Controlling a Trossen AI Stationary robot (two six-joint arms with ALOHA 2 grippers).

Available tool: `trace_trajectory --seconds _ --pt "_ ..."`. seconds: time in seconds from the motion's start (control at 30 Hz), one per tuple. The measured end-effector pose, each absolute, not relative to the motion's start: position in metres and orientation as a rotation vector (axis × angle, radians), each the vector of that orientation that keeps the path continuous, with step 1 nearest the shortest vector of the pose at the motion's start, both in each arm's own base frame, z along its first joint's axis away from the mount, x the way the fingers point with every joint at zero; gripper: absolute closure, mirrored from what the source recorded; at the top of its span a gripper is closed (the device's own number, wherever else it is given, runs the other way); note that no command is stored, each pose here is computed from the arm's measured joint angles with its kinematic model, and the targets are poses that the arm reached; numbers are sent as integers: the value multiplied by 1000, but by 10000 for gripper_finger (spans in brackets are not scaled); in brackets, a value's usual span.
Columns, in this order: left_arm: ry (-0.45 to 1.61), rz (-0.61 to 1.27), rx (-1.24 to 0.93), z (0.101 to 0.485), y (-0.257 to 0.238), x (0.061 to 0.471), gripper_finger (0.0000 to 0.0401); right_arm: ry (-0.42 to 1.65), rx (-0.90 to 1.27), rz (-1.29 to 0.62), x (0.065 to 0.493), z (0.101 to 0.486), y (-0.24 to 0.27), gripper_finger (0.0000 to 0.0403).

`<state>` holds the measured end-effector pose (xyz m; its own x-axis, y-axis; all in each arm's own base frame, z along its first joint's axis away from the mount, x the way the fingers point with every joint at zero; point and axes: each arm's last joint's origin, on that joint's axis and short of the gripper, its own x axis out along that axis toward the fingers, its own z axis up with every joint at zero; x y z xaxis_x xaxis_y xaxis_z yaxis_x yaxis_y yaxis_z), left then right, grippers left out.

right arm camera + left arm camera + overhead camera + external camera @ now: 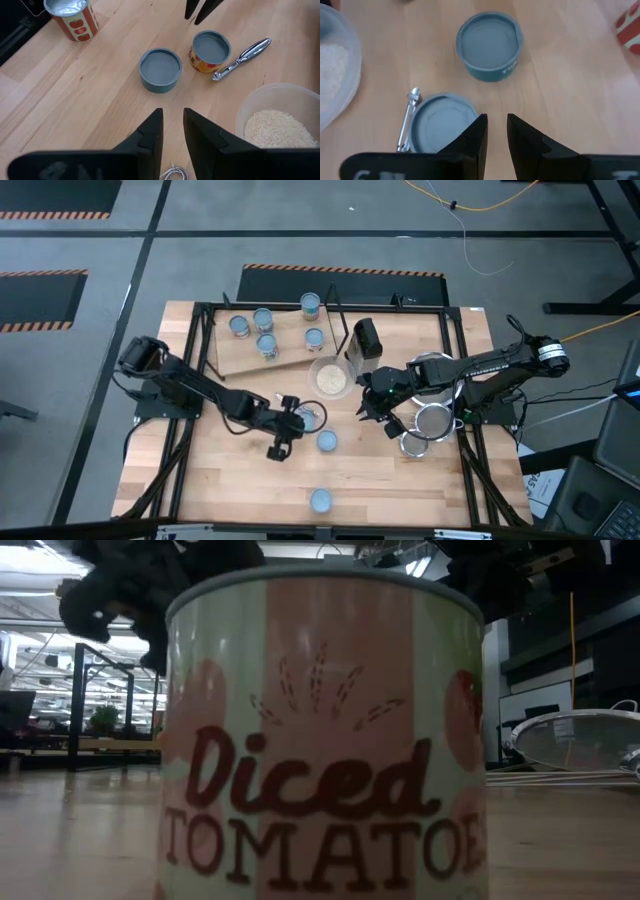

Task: Pick and place cans onto a shelf
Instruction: Put the yellow can on the shelf aligned with the other light green

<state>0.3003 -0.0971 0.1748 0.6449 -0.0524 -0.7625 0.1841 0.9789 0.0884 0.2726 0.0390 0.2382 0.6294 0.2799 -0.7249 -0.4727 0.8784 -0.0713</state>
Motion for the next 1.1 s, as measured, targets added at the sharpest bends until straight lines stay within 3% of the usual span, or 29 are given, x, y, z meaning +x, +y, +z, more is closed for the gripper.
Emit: trace_trajectory --seconds 0.47,1.1 --pt "920 -23 202 146 -97 308 335 779 -266 437 273 238 39 322" --pt "918 -19 180 146 -97 308 335 779 -266 437 273 238 39 322"
